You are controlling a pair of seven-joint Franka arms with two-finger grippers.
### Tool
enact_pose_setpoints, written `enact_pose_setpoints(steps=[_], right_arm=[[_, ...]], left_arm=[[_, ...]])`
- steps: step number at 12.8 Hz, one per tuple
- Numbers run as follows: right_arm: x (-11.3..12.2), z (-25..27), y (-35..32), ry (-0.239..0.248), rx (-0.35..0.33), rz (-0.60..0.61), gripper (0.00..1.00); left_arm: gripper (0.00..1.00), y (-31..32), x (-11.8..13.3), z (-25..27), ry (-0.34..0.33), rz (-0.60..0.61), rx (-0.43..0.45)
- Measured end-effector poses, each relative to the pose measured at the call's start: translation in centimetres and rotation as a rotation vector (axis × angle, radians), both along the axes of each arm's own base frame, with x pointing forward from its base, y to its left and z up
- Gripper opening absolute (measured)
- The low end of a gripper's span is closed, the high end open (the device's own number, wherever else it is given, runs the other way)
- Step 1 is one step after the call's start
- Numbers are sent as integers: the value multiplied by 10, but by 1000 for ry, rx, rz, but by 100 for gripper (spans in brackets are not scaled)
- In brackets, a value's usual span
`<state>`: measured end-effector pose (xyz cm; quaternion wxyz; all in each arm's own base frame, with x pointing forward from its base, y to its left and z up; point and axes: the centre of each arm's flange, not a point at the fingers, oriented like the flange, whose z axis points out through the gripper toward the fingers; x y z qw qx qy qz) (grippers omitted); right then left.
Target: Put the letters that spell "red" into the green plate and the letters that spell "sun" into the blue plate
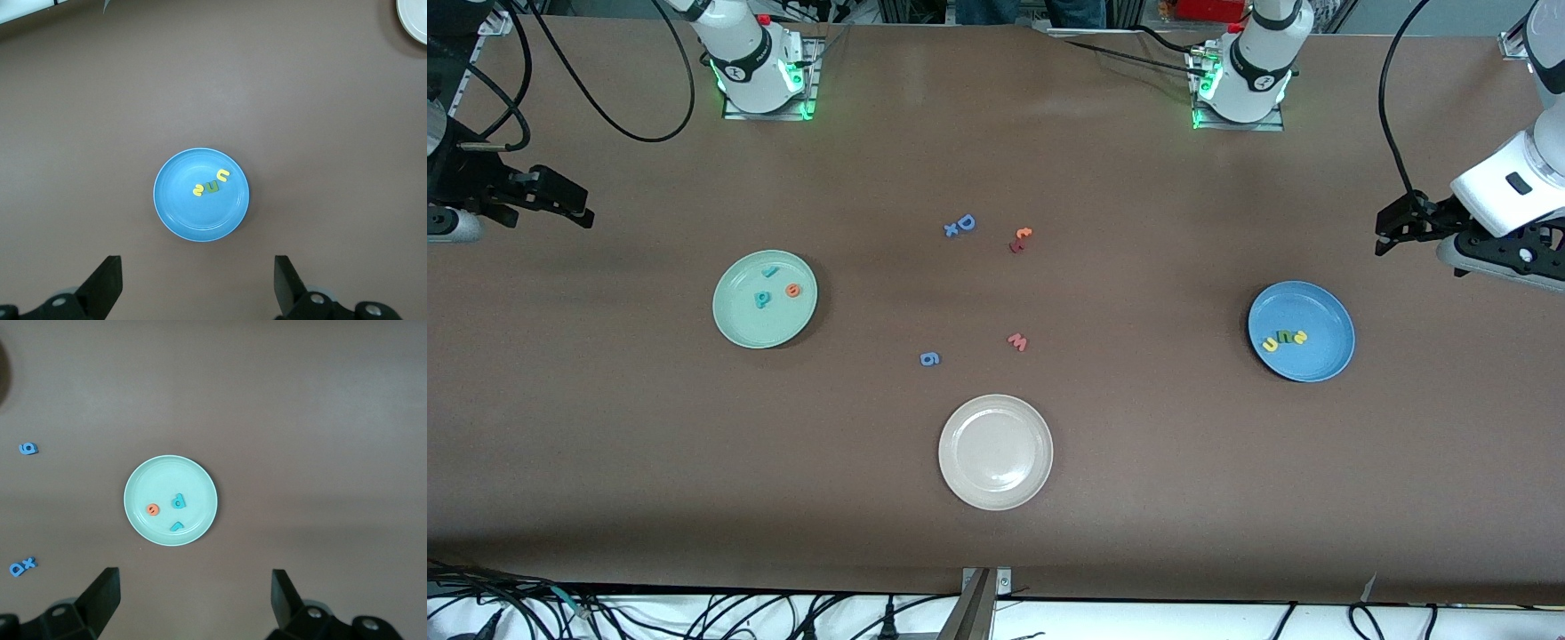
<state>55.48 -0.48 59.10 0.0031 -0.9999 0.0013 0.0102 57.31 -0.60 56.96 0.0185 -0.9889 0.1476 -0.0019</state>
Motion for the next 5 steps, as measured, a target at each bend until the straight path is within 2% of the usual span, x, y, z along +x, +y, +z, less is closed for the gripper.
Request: enact_pose_setpoints(steps=[5], right_arm=[[0, 0, 0, 1, 0, -1, 100]], left_arm=[[100, 2, 0, 0, -1, 19, -9]])
